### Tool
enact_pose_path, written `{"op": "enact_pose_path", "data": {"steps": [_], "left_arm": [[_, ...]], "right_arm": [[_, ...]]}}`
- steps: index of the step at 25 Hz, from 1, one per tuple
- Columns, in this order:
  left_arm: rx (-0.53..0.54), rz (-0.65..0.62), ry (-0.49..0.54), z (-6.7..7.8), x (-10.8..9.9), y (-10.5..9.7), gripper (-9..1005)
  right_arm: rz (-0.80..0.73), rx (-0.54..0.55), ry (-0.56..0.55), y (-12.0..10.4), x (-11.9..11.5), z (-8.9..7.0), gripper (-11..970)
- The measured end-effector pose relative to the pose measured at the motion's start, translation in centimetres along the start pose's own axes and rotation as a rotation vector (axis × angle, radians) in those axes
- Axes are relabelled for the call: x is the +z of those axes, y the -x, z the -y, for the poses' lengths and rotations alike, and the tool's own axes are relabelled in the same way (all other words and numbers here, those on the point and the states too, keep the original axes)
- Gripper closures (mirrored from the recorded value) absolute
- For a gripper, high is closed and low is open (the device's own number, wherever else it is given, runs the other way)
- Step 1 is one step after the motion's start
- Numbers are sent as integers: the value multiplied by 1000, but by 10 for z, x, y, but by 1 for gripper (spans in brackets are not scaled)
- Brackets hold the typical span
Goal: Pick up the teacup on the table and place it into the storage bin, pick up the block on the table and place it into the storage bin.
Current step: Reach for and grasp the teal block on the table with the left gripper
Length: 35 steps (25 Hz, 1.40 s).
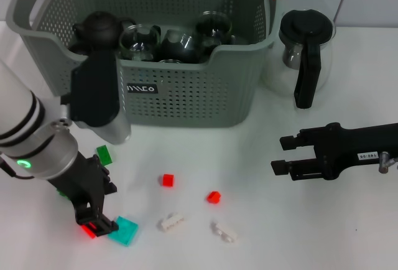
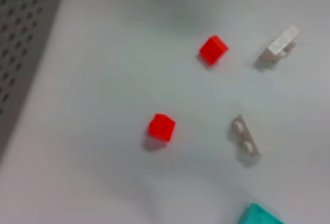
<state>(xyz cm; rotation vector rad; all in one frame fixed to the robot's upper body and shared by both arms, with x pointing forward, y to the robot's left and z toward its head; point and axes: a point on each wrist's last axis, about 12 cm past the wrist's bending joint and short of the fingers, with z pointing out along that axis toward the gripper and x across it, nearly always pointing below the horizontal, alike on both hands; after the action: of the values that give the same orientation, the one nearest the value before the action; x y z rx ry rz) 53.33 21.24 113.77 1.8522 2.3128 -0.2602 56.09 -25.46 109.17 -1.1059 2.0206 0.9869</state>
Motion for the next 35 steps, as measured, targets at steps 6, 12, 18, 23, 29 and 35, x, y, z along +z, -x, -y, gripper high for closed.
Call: {"op": "enact_pose_path", "data": {"steps": [6, 12, 18, 23, 29, 35], "left_arm": [[32, -18, -24, 6, 4, 7, 308], [37, -29, -32, 8, 11, 11, 311], [29, -49, -26, 10, 21, 16, 314], [25, -57, -20, 12, 24, 19, 316], [7, -70, -34, 14, 24, 20, 319], [2, -75, -35, 15, 26, 21, 322]], "right_arm": [[0, 5, 2, 0, 0, 0, 259], [0, 10, 1, 2, 0, 1, 259], [-3, 7, 3, 3, 0, 1, 259], [-4, 7, 2, 3, 0, 1, 259], [-4, 7, 2, 3, 0, 1, 259], [-6, 7, 2, 2, 0, 1, 259]]}}
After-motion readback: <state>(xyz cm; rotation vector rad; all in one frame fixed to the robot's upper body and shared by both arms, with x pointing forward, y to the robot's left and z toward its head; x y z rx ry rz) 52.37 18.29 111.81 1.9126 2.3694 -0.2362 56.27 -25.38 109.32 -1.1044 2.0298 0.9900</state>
